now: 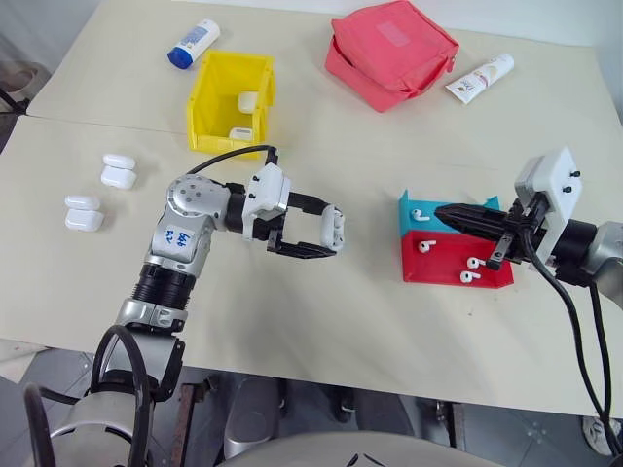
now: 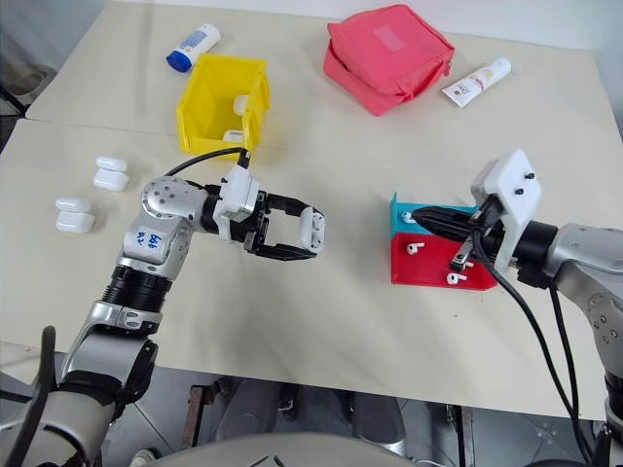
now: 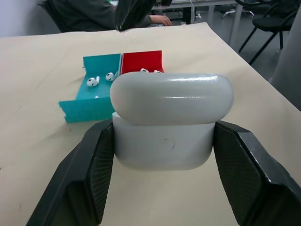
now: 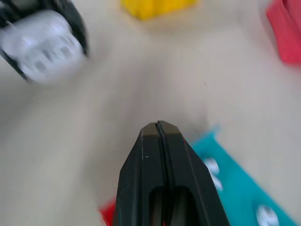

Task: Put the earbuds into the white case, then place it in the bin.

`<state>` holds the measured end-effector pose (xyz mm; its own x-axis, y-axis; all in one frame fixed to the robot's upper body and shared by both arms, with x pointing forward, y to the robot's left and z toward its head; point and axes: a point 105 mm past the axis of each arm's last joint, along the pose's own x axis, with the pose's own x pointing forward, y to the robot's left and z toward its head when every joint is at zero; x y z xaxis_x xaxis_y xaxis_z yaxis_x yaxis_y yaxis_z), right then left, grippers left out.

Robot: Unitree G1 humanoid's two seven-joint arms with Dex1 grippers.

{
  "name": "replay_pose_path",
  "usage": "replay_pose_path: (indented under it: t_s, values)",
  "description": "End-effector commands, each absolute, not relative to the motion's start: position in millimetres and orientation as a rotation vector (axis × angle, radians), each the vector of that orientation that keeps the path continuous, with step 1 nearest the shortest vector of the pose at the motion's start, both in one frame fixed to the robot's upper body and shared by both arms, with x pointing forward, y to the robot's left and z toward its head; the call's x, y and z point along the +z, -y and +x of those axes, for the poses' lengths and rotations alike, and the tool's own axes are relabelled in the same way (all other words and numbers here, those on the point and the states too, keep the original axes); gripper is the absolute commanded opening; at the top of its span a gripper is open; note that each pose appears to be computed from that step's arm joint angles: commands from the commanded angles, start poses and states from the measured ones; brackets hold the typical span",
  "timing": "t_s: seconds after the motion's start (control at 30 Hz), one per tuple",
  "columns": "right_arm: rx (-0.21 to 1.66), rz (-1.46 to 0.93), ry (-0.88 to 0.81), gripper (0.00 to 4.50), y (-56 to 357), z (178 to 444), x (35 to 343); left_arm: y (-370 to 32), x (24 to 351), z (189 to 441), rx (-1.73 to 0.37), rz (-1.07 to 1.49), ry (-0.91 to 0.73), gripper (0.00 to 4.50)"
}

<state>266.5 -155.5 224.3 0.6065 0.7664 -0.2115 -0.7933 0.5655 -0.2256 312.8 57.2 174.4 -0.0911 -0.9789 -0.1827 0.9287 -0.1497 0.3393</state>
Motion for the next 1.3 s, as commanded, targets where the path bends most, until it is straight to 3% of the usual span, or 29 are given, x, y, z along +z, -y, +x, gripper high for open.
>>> replay_pose_path:
  t_s: [0.03, 0.1, 0.2, 0.43, 0.67, 0.87, 1.17, 1.3]
  values:
    - [1.026, -0.355, -0.073, 0.01, 116, 257, 233, -53, 182, 311, -1.678, 0.469, 0.176, 2.81]
    - [1.092, -0.418, -0.143, 0.01, 95, 257, 227, -51, 182, 311, -1.677, 0.478, 0.174, 2.81]
    - [1.166, -0.492, -0.073, 0.01, 69, 255, 243, -49, 183, 312, -1.674, 0.482, 0.177, 2.81]
    - [1.274, -0.58, 0.007, 0.01, 43, 253, 260, -50, 179, 315, -1.655, 0.48, 0.176, 2.81]
    - [1.294, -0.694, -0.04, 0.01, 30, 264, 247, -49, 177, 316, -1.641, 0.476, 0.183, 2.81]
    - [1.217, -0.755, -0.092, 0.01, 43, 281, 240, -52, 180, 316, -1.62, 0.464, 0.199, 2.81]
    - [1.024, -0.742, -0.227, 0.01, 118, 290, 238, -63, 187, 316, -1.519, 0.401, 0.23, 2.81]
    - [1.016, -0.623, -0.17, 0.01, 122, 292, 242, -64, 190, 317, -1.478, 0.385, 0.257, 2.81]
